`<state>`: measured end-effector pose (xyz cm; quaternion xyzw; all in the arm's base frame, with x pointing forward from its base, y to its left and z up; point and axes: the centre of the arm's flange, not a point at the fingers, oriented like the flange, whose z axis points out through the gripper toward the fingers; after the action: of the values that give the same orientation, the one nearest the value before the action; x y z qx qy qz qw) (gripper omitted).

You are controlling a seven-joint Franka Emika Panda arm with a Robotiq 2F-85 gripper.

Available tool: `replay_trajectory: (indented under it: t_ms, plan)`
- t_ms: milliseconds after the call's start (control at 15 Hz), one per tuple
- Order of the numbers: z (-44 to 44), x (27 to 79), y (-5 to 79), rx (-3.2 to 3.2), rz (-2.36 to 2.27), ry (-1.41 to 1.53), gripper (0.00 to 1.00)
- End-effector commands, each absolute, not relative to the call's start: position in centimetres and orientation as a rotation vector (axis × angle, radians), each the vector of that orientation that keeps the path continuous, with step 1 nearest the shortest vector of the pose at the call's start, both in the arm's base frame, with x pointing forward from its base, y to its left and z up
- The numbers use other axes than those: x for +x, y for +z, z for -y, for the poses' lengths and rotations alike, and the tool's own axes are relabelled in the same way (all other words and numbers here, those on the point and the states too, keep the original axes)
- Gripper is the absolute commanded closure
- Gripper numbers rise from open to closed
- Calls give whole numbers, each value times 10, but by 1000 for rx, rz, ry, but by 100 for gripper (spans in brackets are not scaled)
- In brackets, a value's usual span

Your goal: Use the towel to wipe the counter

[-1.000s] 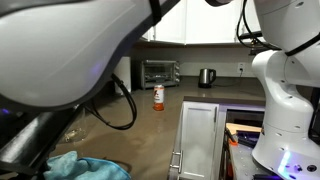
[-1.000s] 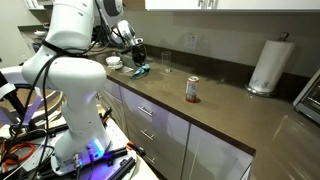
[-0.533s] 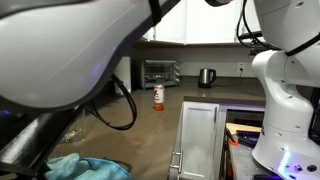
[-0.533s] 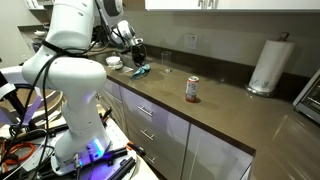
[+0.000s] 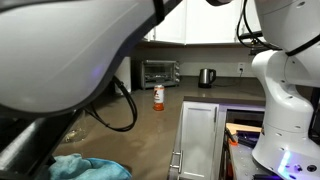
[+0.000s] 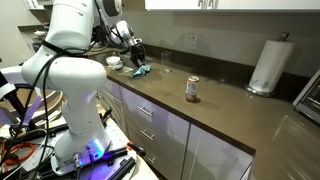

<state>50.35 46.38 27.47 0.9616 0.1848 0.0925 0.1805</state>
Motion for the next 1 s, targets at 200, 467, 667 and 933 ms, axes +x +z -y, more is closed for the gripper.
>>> replay_trajectory:
  t_ms: [200,467,667,933]
  plan:
    - [-472,480,293,2708,-517,255,0]
    - [-481,464,305,2728,-554,261,0]
    - [-476,452,316,2749,-535,285,0]
    - [-460,437,328,2784,-491,270,0]
